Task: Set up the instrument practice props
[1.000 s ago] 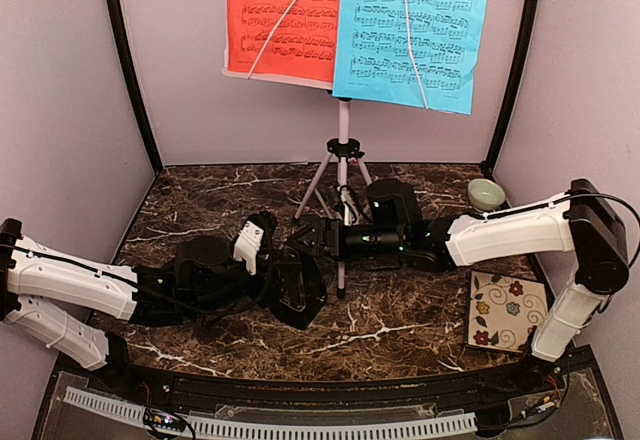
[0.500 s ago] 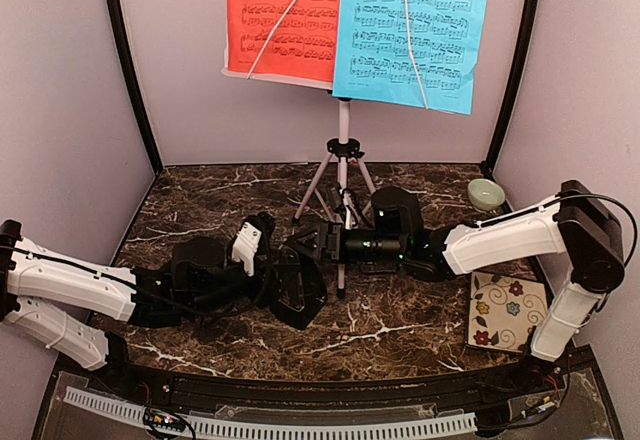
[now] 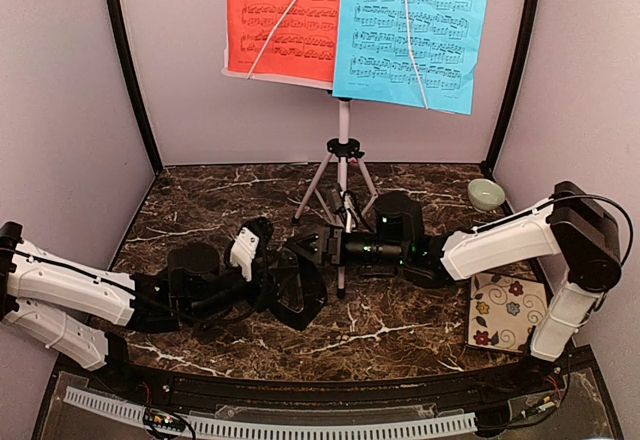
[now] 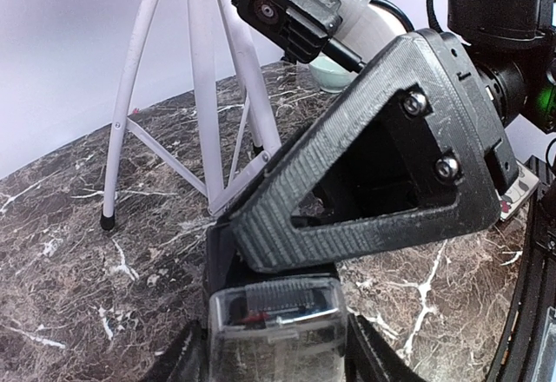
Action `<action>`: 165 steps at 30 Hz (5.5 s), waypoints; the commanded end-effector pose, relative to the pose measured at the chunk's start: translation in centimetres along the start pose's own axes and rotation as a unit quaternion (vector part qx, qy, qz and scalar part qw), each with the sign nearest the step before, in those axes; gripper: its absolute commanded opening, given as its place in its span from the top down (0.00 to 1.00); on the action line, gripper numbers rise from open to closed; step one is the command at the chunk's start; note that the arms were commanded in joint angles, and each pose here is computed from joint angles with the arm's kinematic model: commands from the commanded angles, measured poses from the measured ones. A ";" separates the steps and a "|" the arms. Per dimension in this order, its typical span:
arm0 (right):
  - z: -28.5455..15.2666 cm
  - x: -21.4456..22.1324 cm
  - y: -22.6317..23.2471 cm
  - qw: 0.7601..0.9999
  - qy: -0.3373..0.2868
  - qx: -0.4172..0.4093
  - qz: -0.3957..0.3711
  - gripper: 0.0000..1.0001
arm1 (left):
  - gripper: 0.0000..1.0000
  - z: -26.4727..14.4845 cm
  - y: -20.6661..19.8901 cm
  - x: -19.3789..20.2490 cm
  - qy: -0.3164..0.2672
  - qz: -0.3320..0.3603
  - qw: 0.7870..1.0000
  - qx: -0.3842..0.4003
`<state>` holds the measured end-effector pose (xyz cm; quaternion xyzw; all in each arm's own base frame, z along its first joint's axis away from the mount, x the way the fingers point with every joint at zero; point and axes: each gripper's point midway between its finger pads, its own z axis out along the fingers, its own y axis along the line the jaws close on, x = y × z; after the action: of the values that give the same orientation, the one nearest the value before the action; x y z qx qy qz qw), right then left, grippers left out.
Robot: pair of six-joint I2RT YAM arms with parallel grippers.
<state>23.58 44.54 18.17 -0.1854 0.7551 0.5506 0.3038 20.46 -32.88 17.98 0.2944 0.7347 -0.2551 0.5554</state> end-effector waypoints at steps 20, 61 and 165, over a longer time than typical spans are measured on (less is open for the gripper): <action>-1.4 6.7 -8.4 0.985 0.103 0.140 -0.004 0.29 | 0.97 -4.5 5.0 -4.0 -0.049 -0.074 0.994 -0.062; -0.8 2.4 -3.8 0.989 0.077 0.103 -0.072 0.18 | 0.97 4.1 27.0 15.3 0.392 -0.180 0.863 -0.261; 0.7 0.8 0.9 0.973 0.053 0.102 -0.200 0.16 | 0.67 1.1 8.2 11.0 0.180 -0.244 0.953 -0.019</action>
<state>22.08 43.98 16.51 -0.3260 0.7828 0.3873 0.3618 24.29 -25.86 5.64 0.1338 0.8835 -0.3069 0.3276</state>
